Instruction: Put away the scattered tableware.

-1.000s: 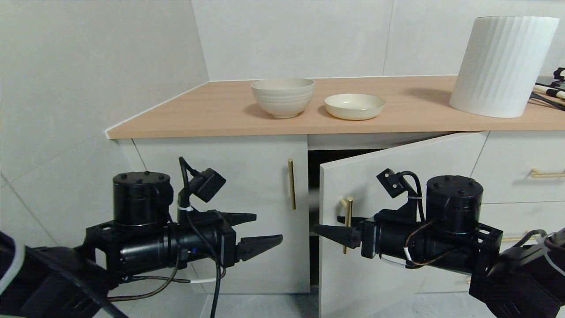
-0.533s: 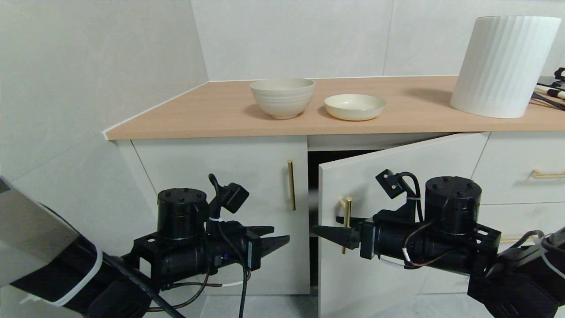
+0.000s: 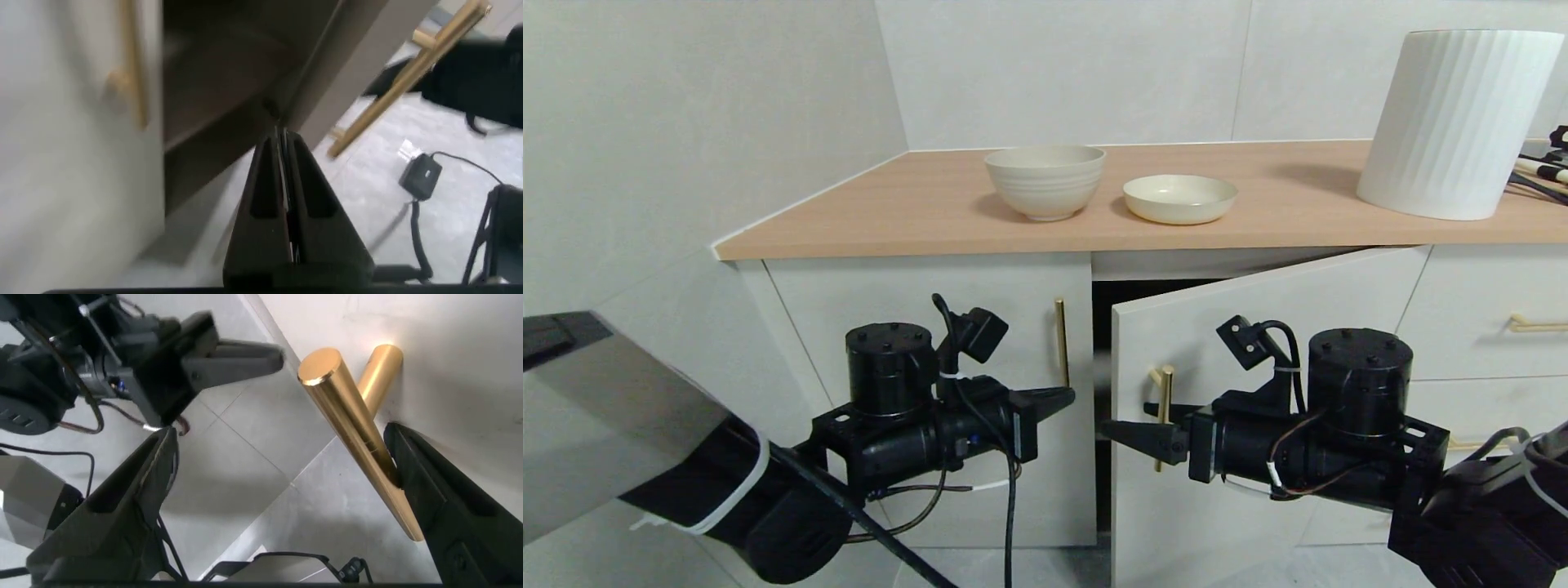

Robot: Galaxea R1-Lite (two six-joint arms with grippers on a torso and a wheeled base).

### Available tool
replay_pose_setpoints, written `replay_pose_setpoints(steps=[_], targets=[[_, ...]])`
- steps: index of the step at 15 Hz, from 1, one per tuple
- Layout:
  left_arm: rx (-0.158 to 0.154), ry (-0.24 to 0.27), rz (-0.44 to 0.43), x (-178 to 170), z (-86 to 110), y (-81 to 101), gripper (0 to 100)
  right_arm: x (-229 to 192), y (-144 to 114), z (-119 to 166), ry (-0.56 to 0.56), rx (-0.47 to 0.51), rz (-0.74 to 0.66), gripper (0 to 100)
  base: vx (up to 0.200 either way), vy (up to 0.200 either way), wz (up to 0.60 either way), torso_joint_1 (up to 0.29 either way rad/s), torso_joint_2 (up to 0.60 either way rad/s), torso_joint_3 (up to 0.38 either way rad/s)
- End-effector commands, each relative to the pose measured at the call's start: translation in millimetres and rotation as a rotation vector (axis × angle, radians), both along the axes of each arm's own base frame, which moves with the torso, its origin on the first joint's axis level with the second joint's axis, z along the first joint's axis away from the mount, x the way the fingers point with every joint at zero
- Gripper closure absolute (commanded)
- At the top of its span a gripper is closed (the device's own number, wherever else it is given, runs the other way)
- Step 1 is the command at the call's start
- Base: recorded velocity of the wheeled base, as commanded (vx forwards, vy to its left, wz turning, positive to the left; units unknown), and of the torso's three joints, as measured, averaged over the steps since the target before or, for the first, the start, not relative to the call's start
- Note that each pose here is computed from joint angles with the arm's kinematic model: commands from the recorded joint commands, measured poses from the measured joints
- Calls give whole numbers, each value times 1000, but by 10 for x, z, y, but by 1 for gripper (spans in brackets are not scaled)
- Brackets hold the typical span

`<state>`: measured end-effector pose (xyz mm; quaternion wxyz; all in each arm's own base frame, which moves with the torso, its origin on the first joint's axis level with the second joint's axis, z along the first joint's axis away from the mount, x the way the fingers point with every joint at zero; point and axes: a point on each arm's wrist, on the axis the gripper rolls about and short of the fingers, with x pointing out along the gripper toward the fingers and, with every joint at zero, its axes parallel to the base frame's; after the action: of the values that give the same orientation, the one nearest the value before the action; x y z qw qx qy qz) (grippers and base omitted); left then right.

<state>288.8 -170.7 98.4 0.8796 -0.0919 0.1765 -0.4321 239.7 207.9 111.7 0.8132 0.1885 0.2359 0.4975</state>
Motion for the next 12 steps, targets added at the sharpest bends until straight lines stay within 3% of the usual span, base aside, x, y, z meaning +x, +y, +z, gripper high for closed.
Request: replay_pose_setpoints(steps=[1, 2, 3, 5, 8, 12], targets=[[5, 9, -12, 168, -142, -146, 100, -14, 26, -24, 7, -6, 7, 0, 0, 0, 0, 0, 0, 0], [4, 2, -26, 185, -235, -219, 100, -17, 23, -23, 6, -6, 8, 0, 0, 0, 0, 0, 0, 0], [-25, -28, -47, 154, -267, -317, 100, -16, 24, -28, 5, -8, 8, 0, 0, 0, 0, 0, 0, 0], [-75, -29, -61, 164, -361, -430, 100, -21, 20, -42, 9, -12, 8, 0, 0, 0, 0, 0, 0, 0], [-109, -81, -79, 178, -366, -517, 100, -23, 12, -44, 8, -14, 6, 0, 0, 0, 0, 0, 0, 0], [-118, -99, -75, 230, -387, -606, 100, -8, -8, -60, -2, -25, -2, 0, 0, 0, 0, 0, 0, 0]])
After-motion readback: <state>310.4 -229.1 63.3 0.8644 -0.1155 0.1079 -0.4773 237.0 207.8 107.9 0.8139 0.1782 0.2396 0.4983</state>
